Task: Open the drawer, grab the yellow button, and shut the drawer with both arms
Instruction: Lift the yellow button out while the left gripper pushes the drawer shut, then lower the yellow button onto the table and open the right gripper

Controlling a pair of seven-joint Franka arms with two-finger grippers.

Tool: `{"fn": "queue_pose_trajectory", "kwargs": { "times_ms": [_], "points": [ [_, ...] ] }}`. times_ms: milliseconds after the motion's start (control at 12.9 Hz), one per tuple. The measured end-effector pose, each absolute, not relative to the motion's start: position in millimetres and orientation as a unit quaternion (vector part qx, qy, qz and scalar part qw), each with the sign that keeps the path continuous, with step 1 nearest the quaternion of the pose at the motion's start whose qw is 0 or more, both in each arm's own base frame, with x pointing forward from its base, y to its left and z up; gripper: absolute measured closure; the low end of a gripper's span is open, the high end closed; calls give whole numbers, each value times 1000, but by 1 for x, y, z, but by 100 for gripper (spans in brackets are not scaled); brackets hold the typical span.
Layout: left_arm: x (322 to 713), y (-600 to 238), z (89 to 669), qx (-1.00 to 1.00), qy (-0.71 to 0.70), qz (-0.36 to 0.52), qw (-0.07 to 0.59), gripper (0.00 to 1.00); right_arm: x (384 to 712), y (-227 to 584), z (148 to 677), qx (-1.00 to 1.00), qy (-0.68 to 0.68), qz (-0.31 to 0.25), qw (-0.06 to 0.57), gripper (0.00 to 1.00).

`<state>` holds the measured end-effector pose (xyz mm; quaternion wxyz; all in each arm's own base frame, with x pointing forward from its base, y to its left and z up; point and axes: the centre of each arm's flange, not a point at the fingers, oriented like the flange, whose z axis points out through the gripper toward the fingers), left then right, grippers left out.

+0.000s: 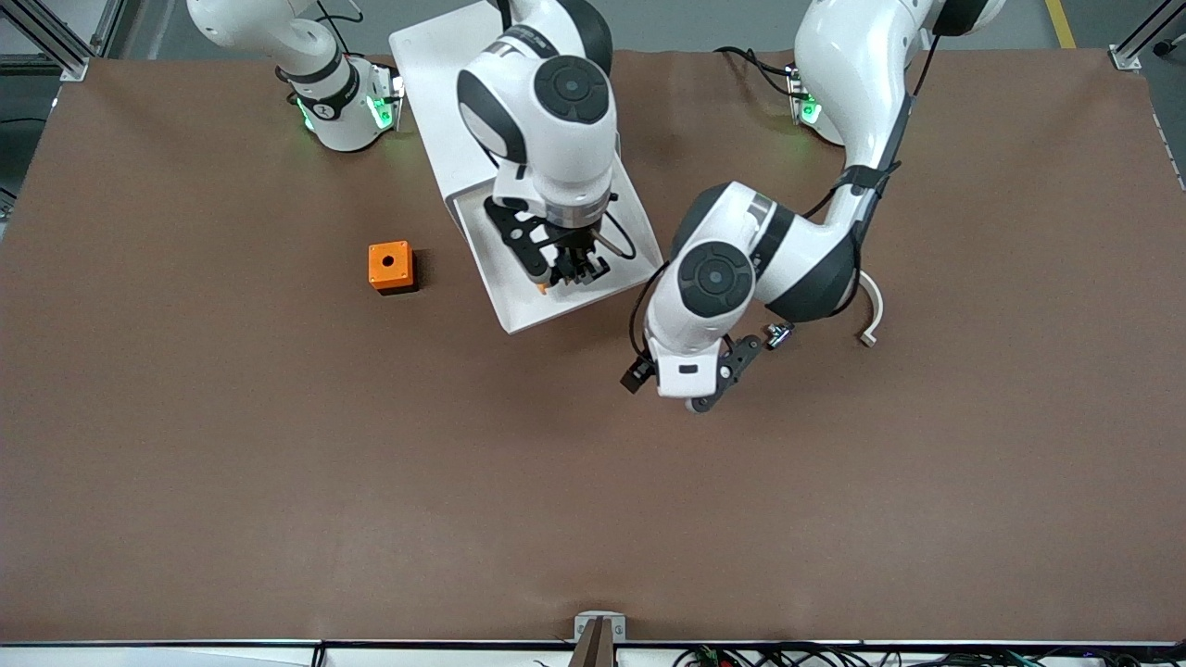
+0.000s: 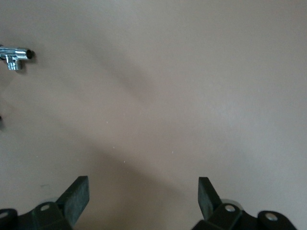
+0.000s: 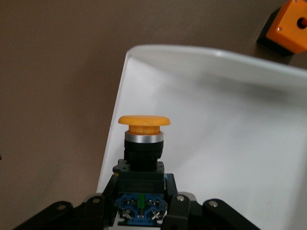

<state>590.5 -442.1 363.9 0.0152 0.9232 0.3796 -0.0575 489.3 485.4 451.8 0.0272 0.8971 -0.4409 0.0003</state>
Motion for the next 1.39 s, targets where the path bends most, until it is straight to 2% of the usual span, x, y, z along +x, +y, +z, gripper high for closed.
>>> {"fn": "queue_pose_trajectory", "kwargs": {
  "times_ms": [155, 387, 619, 774, 929, 1083, 1393],
  "points": [
    [579, -456, 360, 938, 343, -53, 9, 0, 518, 440, 478, 927, -373, -23, 38, 59],
    [555, -483, 355, 952, 301, -57, 8, 0, 571, 328, 499, 960, -269, -56, 60, 59],
    [522, -519, 354, 963, 261, -63, 15, 0, 638, 170, 475, 981, -178, -65, 48, 59],
    [497, -541, 352, 968, 239, -73, 16, 0, 661, 67, 438, 990, -125, -53, 30, 59],
    [470, -559, 349, 972, 218, -91, 17, 0, 665, -20, 386, 997, -77, -19, 22, 59],
    [441, -571, 350, 973, 202, -107, 14, 0, 655, -85, 336, 998, -50, 9, 23, 59],
    [386, -588, 350, 972, 193, -133, 0, 0, 643, -139, 269, 998, -49, 17, 28, 59]
  ]
}}
